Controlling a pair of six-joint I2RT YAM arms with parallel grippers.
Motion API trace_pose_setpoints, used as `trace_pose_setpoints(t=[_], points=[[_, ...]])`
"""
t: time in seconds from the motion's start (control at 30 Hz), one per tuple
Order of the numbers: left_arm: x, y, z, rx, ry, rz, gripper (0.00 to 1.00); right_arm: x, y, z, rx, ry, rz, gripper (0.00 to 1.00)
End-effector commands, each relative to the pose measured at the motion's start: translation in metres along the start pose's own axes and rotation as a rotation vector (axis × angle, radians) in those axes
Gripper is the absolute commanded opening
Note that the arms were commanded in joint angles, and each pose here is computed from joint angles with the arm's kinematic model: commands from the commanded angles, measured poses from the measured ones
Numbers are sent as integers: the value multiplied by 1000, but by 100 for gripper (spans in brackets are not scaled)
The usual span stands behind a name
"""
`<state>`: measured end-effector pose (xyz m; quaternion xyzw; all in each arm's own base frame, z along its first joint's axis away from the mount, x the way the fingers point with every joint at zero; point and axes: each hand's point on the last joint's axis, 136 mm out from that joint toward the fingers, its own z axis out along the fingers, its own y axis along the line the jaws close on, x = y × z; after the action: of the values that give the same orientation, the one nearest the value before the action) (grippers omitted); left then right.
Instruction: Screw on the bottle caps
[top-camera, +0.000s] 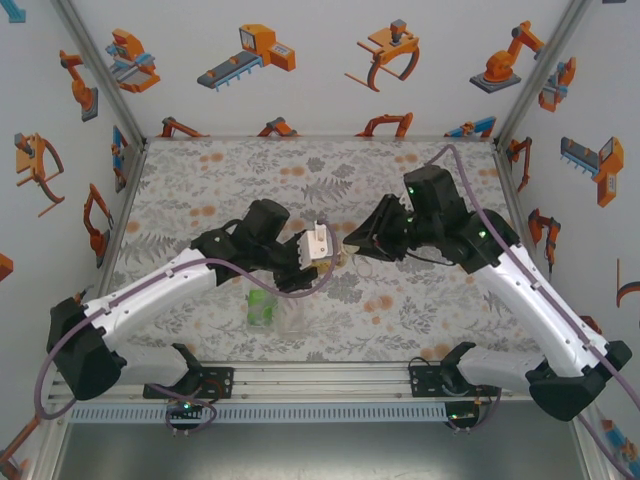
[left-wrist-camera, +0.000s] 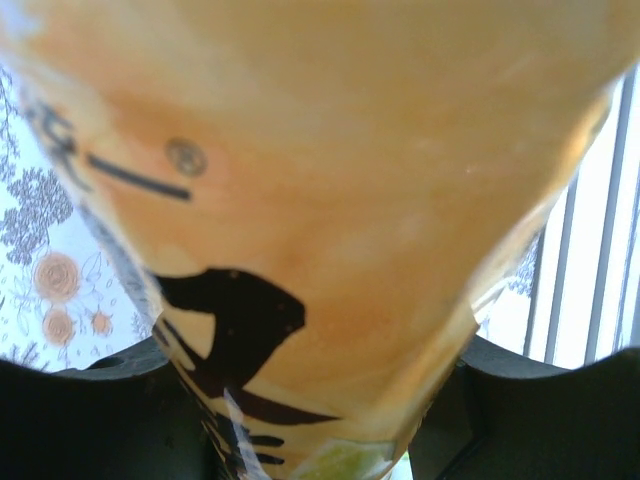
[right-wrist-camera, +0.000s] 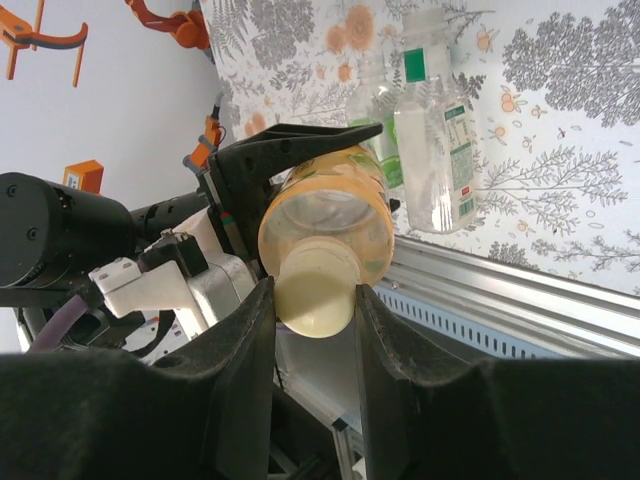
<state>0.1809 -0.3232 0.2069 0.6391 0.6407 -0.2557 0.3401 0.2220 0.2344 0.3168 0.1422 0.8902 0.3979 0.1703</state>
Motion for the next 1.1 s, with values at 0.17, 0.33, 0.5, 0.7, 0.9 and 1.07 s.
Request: trace_pose_setpoints(t=[0.17,0.33,0.5,0.7,0.9,1.07], points=[[-57,-3,6,59,-262,1,0,-2,-6,-11,82,-18,-54,0],[-59,-3,11,68,-279,10,0,-8,5,-18,55,-40,-100,0],[-56,-5,16,60,-259,75,0,-10,12,-26,55,-47,-177,12],[-51,-6,18,65,-216,100,0,-14,17,-35,49,-77,-221,32],[-47,-8,19,74,-194,107,0,-17,23,-41,39,-95,-247,43],[-49,-8,17,71,-198,110,0,-20,25,-46,41,-111,-269,49]])
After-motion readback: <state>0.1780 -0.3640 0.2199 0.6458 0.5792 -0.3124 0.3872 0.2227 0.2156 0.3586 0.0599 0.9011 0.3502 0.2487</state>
